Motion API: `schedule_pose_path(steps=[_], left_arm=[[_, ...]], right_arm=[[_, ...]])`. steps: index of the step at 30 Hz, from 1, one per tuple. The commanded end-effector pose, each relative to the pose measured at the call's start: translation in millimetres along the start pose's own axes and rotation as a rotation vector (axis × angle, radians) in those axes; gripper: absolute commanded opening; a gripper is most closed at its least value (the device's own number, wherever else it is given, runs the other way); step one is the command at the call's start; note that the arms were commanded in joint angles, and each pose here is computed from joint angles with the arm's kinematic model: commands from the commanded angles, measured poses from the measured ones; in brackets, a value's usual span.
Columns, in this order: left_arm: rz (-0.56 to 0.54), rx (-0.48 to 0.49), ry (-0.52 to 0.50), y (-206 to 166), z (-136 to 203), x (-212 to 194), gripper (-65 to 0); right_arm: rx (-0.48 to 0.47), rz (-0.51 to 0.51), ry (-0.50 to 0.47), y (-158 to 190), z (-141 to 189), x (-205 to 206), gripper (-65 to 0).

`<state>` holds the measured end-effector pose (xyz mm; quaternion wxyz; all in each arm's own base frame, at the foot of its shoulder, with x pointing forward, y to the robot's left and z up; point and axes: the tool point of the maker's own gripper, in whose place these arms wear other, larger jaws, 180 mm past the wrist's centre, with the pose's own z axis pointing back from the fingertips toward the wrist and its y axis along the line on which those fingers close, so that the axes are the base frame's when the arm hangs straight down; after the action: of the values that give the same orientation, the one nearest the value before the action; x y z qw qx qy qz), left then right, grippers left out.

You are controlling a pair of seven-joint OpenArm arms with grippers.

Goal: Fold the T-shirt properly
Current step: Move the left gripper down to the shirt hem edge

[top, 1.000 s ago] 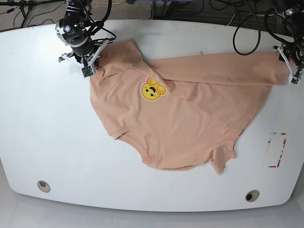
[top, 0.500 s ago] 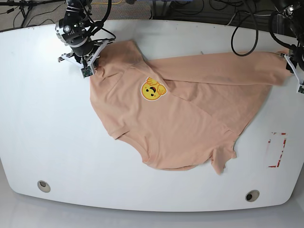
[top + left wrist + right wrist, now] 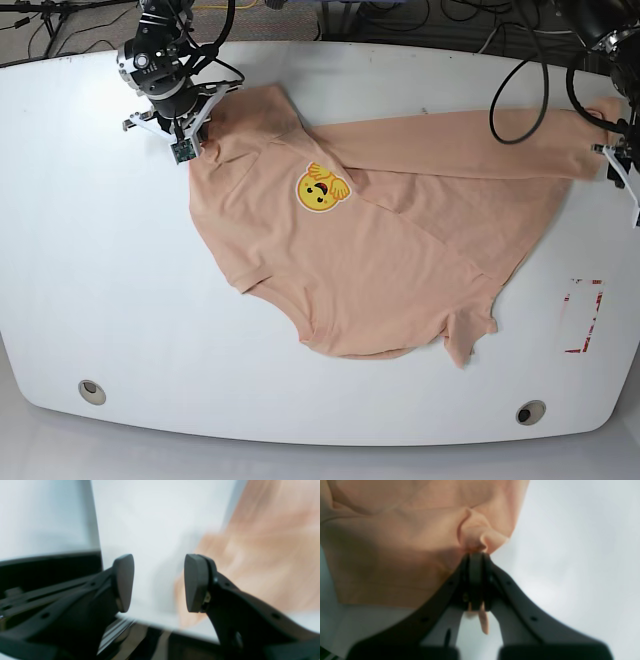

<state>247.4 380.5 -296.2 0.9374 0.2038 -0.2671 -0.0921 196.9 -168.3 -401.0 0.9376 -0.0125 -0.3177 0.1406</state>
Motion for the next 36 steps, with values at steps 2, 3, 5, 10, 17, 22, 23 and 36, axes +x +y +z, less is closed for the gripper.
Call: schedule_pose_path(steps=[2,3,5,10,17,22,23,36], left_arm=[[-0.001,-0.019,-0.099,-10,1,41,-34.6],[-0.004,-0.032,-0.124,-16,1,52,-34.6],[-0.009,-0.066,-0.152,-29,-3,68,-34.6],[-0.025,-0.161,-0.201,-59,-16,107,-34.6],[0.057,-0.322,-0.222,-88,-51,145,-34.9],[0.125,-0.425,-0.24,-108,-76,155,-34.7],[0.137,-0.442,-0.239,-112,-80,155,-34.7],[0.226,-0.589,-0.24,-151,-110,168,-34.9]], right_arm=[[-0.01,-0.002,-0.039,-4,3,10,-64.8],[-0.01,-0.002,-0.039,-4,3,10,-64.8],[-0.01,-0.001,-0.04,-4,2,11,-64.8],[-0.01,-0.001,-0.04,-4,2,11,-64.8],[-0.009,0.0,-0.043,-4,2,11,-64.8],[-0.009,0.0,-0.043,-4,2,11,-64.8],[-0.009,0.0,-0.043,-4,2,11,-64.8],[-0.011,0.003,-0.057,-5,1,17,-64.8]])
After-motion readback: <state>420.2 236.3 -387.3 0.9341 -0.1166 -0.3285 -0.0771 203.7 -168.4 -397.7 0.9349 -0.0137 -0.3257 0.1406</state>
